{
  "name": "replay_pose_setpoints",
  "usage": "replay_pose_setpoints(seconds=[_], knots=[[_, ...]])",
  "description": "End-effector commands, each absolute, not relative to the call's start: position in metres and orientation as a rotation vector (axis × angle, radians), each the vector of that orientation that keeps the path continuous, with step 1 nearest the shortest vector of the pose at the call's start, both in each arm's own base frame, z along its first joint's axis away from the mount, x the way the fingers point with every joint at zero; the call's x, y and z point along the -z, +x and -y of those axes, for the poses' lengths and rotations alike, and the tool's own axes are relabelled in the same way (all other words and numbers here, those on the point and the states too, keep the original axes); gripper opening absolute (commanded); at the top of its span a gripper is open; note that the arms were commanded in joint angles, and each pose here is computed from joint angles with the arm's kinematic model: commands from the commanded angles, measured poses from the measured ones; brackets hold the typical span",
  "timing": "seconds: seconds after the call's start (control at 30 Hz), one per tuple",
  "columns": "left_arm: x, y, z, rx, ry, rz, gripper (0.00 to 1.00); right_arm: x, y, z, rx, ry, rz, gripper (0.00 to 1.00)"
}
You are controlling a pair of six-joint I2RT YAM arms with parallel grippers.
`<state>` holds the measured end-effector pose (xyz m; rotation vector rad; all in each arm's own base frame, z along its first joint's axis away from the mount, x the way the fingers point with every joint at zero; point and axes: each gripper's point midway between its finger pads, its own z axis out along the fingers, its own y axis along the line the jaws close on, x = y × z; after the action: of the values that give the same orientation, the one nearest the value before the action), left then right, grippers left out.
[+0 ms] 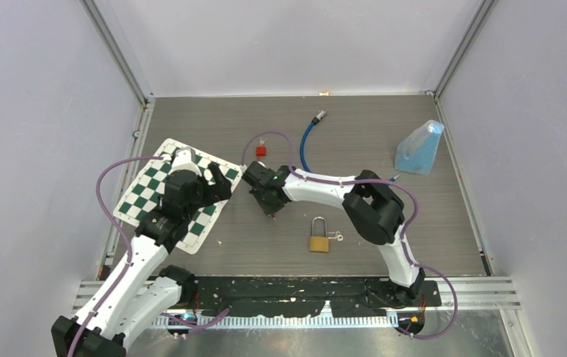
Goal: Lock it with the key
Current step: Pick up the lock from the center of the board.
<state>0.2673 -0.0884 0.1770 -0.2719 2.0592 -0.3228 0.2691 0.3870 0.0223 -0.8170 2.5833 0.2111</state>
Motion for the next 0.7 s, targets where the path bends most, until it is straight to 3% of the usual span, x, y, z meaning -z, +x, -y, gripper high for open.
replay_pose_setpoints(seconds=[0.0,0.3,0.53,0.57,0.67], knots=[[-0.184,0.28,0.102,0.413,-0.251,-2.019,0.97,-0.063,0.24,-0.362,-0.296,-0.908,-2.557,0.05],[-0.184,0.311,0.128,0.561,-0.204,-2.042,0.96,-0.065,0.182,-0.324,-0.482,-1.008,-2.591,0.05],[-0.197,0.329,0.126,0.607,-0.254,-1.997,0.94,-0.086,0.228,-0.344,-0.494,-0.84,-2.548,0.07],[-0.198,0.33,0.124,0.599,-0.259,-1.994,0.94,-0.082,0.236,-0.344,-0.474,-0.815,-2.562,0.13],[-0.2,0.332,0.118,0.572,-0.267,-1.99,0.94,-0.089,0.26,-0.357,-0.467,-0.744,-2.548,0.51]])
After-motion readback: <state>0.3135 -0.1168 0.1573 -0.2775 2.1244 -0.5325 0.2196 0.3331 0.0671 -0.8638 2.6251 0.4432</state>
